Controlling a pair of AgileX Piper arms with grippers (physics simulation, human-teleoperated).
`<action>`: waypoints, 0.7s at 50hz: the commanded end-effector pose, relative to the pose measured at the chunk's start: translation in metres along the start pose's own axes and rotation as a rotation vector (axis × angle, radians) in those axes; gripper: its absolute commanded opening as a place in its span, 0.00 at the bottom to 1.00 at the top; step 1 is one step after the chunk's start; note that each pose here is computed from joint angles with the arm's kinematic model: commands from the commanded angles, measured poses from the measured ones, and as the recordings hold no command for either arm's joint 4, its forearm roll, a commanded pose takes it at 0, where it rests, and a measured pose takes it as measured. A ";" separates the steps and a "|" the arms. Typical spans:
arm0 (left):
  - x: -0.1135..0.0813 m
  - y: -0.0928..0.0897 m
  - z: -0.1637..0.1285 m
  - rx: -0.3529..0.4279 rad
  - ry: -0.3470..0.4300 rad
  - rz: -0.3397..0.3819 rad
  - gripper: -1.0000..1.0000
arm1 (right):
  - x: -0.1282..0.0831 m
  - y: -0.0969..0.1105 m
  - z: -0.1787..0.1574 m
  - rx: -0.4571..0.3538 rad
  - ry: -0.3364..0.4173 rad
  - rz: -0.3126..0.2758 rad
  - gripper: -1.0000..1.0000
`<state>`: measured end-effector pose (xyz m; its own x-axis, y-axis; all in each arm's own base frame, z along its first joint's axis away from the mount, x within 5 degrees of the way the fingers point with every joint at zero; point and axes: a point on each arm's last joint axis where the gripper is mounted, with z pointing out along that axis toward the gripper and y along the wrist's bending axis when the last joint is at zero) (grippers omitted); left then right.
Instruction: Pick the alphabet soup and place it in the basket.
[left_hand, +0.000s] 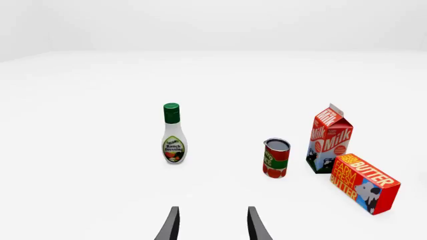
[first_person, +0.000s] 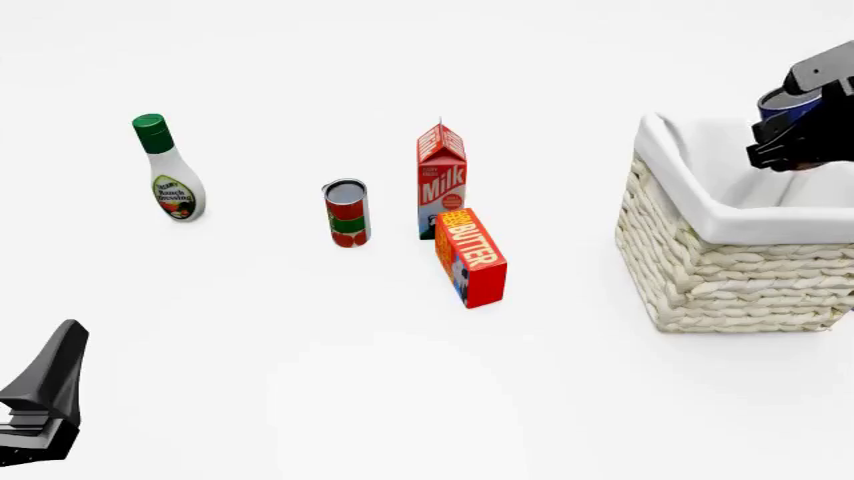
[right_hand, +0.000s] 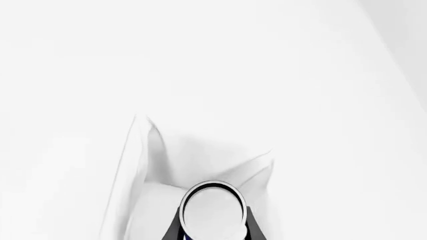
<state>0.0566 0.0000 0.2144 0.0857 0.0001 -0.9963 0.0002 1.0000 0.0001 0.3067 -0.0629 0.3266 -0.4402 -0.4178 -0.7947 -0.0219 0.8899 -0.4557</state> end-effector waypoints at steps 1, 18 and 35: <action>0.000 0.000 0.000 0.000 0.000 0.000 1.00 | 0.006 -0.001 0.008 -0.009 0.040 -0.001 0.00; 0.000 0.000 0.000 0.000 0.000 0.000 1.00 | 0.012 0.002 0.016 -0.025 0.069 -0.005 0.00; 0.000 0.000 0.000 0.000 0.000 0.000 1.00 | 0.011 0.006 0.032 -0.043 0.076 -0.017 0.00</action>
<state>0.0566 0.0000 0.2144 0.0858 0.0001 -0.9963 0.0002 1.0000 0.0001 0.3237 -0.0677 0.3031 -0.5109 -0.4262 -0.7466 -0.0734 0.8869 -0.4560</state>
